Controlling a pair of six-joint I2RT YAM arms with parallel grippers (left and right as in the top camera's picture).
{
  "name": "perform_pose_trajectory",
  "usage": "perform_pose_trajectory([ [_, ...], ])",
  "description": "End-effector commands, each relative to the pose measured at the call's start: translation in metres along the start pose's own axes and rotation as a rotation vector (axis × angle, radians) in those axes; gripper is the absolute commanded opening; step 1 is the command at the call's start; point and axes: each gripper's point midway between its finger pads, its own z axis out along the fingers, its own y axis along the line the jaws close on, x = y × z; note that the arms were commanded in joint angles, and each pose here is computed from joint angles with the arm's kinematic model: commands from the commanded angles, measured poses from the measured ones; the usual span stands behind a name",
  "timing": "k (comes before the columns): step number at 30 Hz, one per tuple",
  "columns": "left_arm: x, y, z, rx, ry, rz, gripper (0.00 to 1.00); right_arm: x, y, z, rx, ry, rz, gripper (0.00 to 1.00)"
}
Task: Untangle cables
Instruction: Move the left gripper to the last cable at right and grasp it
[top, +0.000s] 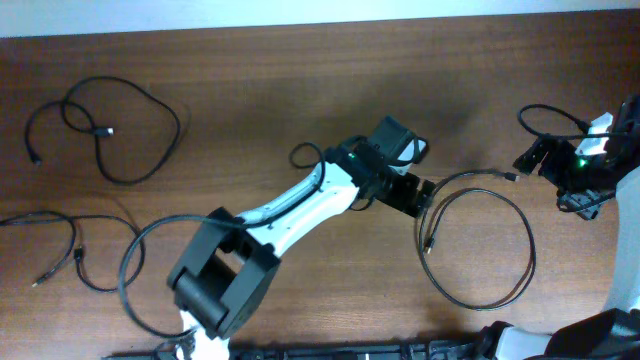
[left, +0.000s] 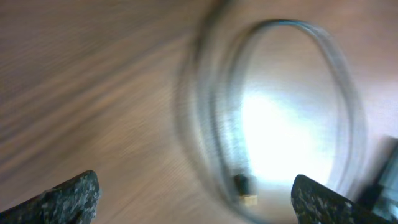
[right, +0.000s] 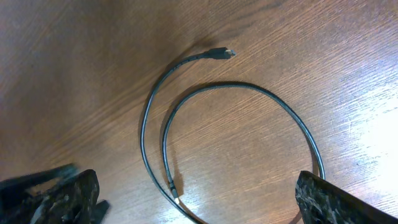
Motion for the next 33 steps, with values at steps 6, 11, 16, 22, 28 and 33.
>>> perform_pose_trajectory([
  [6, 0.015, -0.003, 0.027, -0.079, 0.030, 0.068, 0.99, -0.001, 0.000, 0.000, -0.002, 0.001, 0.005, 0.99],
  [11, 0.021, 0.012, 0.028, -0.270, 0.024, 0.108, 0.99, -0.001, 0.000, 0.000, -0.002, 0.001, 0.005, 0.99],
  [16, 0.027, -0.003, 0.034, -0.283, 0.024, 0.150, 0.99, -0.001, 0.000, 0.000, -0.002, 0.001, 0.005, 0.99],
  [22, 0.035, 0.001, 0.044, -0.375, 0.024, 0.191, 0.93, -0.001, 0.000, 0.000, -0.002, 0.001, 0.005, 0.99],
  [28, 0.048, 0.011, 0.064, -0.386, 0.065, 0.181, 0.84, -0.001, 0.000, 0.000, -0.002, 0.001, 0.005, 0.99],
  [33, 0.047, -0.008, 0.070, -0.320, 0.050, 0.194, 0.96, -0.001, 0.000, 0.000, -0.002, 0.001, 0.005, 0.99],
])
